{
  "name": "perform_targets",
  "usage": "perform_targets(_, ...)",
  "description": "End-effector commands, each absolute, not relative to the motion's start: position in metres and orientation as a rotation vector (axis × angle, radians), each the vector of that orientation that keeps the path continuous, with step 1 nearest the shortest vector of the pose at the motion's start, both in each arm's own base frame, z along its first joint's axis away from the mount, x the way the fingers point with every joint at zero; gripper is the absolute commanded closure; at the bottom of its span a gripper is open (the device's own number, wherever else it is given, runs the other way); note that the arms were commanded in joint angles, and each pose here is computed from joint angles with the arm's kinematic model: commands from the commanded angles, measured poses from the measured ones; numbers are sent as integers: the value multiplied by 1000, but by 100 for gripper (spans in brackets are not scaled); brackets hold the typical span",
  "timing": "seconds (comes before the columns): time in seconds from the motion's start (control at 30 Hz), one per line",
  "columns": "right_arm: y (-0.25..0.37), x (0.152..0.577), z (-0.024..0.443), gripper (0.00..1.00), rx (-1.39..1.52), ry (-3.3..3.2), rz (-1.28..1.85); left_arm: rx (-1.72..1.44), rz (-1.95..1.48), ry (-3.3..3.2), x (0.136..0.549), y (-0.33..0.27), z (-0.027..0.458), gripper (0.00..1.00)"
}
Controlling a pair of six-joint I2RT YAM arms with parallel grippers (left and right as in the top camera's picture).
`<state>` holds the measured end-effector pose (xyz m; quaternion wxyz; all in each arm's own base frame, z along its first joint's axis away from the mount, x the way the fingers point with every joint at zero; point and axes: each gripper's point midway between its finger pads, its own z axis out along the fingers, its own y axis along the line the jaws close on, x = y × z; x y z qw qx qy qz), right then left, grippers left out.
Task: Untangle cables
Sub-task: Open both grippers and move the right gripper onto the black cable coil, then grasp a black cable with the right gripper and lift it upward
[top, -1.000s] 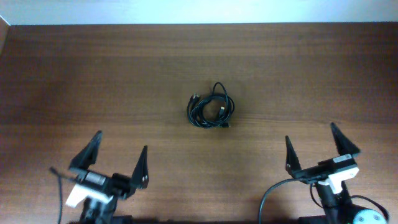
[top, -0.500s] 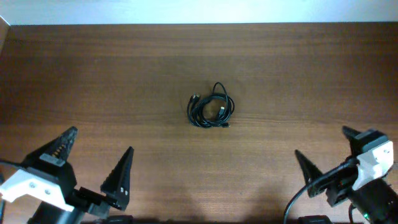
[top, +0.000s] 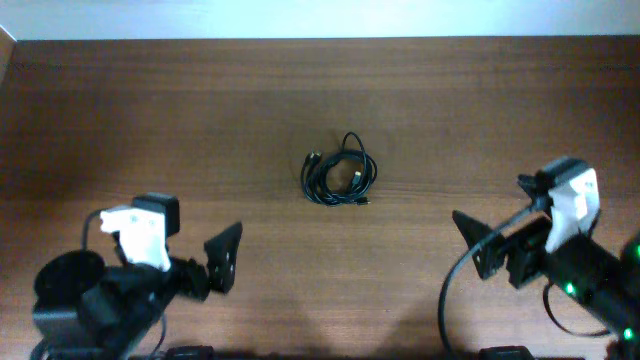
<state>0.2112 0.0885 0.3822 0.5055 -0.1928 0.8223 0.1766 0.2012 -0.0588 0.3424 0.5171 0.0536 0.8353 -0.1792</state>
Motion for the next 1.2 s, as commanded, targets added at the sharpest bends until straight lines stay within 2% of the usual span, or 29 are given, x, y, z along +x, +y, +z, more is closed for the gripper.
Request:
perform_targets(0.0, 90, 236, 366, 1, -416, 2080, 477, 153, -533, 2005, 221, -71, 316, 1)
perform_targets(0.03, 91, 246, 357, 1, -382, 2126, 502, 164, -560, 1998, 224, -75, 318, 1)
perform_targets(0.1, 93, 281, 319, 6, -232, 2303, 594, 261, -677, 1937, 224, -94, 331, 1)
perform_targets(0.13, 95, 306, 283, 6, -158, 2437, 642, 300, -718, 1910, 221, -100, 337, 1)
perform_targets(0.23, 111, 347, 222, 7, -62, 2604, 799, 265, -768, 1916, 219, -103, 339, 1)
perform_targets(0.3, 113, 373, 176, 12, 40, 2697, 826, 290, -845, 1889, 214, -111, 347, 1)
perform_targets(0.37, 126, 386, 141, 12, 83, 2761, 848, 299, -938, 1819, 212, -120, 367, 1)
perform_targets(0.43, 134, 395, 117, 12, 162, 2808, 682, 369, -1002, 1738, 206, -129, 386, 1)
perform_targets(0.6, 165, 399, 86, 23, 189, 2830, 453, 472, -1112, 1597, 190, -141, 422, 1)
perform_targets(0.67, 174, 392, 68, 32, 191, 2882, 432, 470, -1114, 1597, 190, -141, 422, 1)
perform_targets(0.87, 194, 375, 33, 32, 168, 2982, 395, 460, -1125, 1597, 190, -141, 424, 1)
perform_targets(1.03, 211, 366, 27, 51, 88, 2989, 355, 460, -1127, 1596, 190, -141, 424, 1)
perform_targets(1.1, 205, 369, 25, 54, 93, 2974, 293, 485, -1143, 1592, 186, -144, 424, 1)
perform_targets(1.13, 199, 376, 26, 62, 100, 2943, 234, 498, -1153, 1590, 184, -145, 425, 1)
perform_targets(1.17, 199, 379, 26, 66, 101, 2931, 234, 499, -1153, 1588, 184, -145, 425, 1)
